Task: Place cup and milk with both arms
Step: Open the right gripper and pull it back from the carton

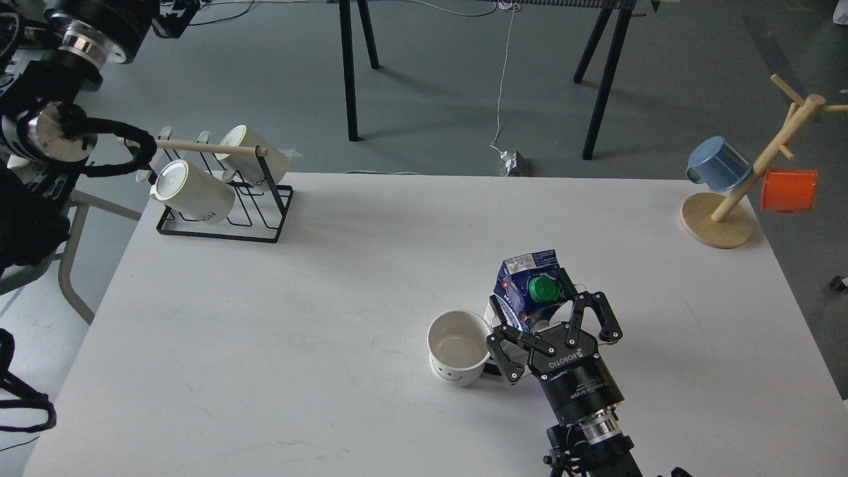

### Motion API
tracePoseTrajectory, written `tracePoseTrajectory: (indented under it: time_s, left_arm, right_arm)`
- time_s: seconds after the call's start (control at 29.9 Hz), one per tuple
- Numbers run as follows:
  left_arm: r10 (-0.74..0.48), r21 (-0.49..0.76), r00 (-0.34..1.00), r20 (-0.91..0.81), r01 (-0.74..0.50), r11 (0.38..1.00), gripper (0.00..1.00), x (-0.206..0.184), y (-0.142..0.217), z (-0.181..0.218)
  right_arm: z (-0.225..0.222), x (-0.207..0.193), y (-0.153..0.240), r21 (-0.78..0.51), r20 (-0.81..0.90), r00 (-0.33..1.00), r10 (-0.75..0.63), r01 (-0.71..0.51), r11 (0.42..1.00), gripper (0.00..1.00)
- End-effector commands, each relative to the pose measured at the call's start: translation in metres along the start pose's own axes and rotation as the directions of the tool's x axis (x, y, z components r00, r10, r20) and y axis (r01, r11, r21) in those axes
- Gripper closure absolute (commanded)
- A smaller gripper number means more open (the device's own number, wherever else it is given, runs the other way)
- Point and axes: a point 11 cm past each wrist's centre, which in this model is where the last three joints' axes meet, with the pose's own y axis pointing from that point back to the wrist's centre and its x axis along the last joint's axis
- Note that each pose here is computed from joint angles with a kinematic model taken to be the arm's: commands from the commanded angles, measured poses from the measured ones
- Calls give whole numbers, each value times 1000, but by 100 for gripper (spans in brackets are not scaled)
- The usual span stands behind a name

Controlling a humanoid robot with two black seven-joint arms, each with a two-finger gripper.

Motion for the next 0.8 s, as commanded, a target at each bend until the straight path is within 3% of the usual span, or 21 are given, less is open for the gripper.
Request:
tracePoseTrajectory:
  time_s: [0.0,0.23,0.47,0.77]
  left_arm:
    - [0,-2,1000,2,0,1000,0,0,0,1]
    - [6,-8,1000,8,-6,1000,0,3,1,5]
    - [12,-17,1000,16,-12,1000,0,7,1,12]
    - [23,-33,1000,16,-23,999,0,14,4,21]
  right_arm:
    - [-4,-5,-4,10,-1,1000,-17,17,1000,2]
    - [-37,-32,-15,-28,-108,988,-108,106,994,2]
    - [-113,-68,-21,-38,-290,942,-165,161,986,2]
    - [-201,-113,-59,85,-466,859,-212,282,956,1]
